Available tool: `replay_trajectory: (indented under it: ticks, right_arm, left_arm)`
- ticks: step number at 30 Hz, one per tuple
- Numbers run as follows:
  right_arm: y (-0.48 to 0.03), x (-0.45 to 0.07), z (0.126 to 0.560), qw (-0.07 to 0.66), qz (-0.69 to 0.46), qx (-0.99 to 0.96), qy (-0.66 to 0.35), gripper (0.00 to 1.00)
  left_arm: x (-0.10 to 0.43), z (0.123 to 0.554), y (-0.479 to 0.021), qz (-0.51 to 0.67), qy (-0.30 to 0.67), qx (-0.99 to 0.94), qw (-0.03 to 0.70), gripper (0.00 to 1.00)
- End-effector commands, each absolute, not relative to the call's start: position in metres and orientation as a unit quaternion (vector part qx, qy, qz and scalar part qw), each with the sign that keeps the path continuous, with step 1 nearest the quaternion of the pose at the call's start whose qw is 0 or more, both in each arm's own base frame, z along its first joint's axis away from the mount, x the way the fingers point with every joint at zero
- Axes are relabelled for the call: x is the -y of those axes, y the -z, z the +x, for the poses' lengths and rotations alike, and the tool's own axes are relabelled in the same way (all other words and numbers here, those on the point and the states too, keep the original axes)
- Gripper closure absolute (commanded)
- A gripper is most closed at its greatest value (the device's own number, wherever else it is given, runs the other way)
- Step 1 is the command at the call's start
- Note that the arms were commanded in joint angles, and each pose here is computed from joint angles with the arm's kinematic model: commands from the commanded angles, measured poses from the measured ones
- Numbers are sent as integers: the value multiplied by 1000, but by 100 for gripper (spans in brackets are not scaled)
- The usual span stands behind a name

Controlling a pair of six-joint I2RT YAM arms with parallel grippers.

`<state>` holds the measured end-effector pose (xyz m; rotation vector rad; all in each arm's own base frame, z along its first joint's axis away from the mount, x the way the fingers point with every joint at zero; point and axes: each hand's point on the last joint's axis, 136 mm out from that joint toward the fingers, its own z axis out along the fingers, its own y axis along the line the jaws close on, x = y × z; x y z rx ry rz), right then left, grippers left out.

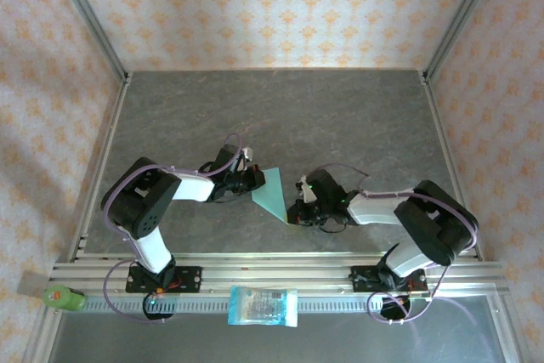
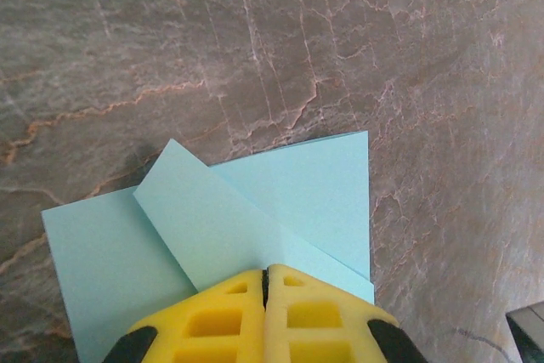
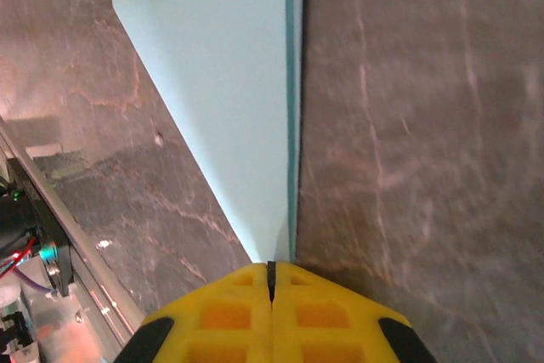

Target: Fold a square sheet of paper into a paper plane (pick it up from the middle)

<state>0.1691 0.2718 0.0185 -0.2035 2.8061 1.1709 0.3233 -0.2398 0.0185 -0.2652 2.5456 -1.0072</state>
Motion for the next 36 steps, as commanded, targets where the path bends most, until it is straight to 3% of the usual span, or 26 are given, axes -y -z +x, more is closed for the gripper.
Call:
replay_trajectory:
  ticks: [1, 4, 8, 13, 17, 36]
  right_arm:
    - [-4, -250, 145, 4, -49, -937, -345, 100]
    - [-20, -254, 155, 26, -37, -934, -354, 97]
    - [-47, -268, 172, 54, 12, -915, -399, 78]
    - [-39, -270, 169, 15, 47, -919, -390, 67]
    - [-29, -271, 161, -15, 55, -920, -387, 65]
    - [-17, -272, 159, -29, 70, -919, -386, 64]
  left_arm:
    - [216, 314, 17, -131, 306, -927, 174, 96]
    - [218, 314, 15, -141, 321, -920, 175, 96]
    - [218, 312, 14, -149, 332, -915, 174, 96]
    - [216, 309, 12, -150, 330, -916, 173, 96]
    - [216, 307, 14, -152, 335, -914, 169, 96]
    - [232, 298, 9, -161, 378, -901, 138, 95]
